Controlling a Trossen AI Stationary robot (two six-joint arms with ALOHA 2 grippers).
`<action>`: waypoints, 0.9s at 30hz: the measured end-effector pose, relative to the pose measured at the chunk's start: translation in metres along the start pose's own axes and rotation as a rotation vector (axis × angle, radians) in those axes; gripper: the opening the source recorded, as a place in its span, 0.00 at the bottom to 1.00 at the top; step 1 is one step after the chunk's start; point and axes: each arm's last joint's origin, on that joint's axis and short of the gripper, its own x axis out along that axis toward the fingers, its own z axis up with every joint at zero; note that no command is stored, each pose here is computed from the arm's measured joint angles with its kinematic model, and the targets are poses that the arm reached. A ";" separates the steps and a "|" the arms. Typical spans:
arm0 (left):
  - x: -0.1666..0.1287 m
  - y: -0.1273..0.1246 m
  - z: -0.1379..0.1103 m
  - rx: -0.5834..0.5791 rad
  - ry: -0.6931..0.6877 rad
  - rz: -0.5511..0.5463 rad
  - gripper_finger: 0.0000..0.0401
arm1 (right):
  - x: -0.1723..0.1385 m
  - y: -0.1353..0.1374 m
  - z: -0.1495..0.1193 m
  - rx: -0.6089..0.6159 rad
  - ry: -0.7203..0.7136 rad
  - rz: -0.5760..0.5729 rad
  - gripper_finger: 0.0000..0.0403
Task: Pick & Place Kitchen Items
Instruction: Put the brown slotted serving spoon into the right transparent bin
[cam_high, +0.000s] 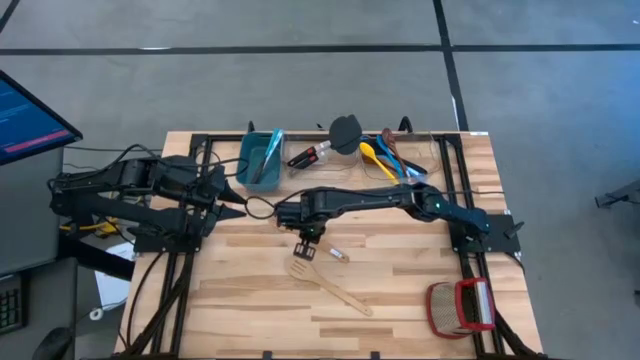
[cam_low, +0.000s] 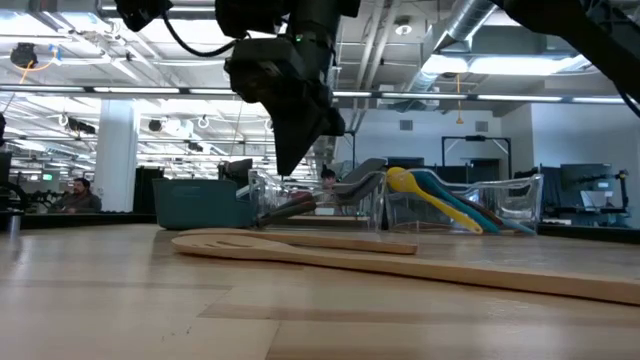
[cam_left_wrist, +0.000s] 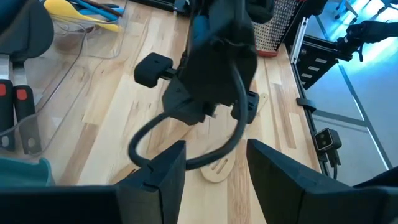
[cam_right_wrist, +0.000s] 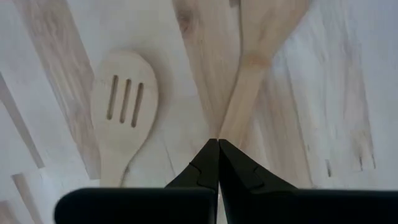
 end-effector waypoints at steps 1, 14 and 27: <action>0.000 0.000 0.000 0.000 0.000 0.000 0.40 | 0.000 0.001 0.000 -0.004 0.000 0.000 0.00; 0.000 0.000 0.000 0.000 0.001 0.001 0.40 | 0.001 0.023 -0.018 -0.122 0.066 -0.086 0.00; 0.000 0.000 0.000 -0.001 0.001 0.001 0.40 | 0.019 0.035 -0.042 -0.206 0.173 -0.106 0.00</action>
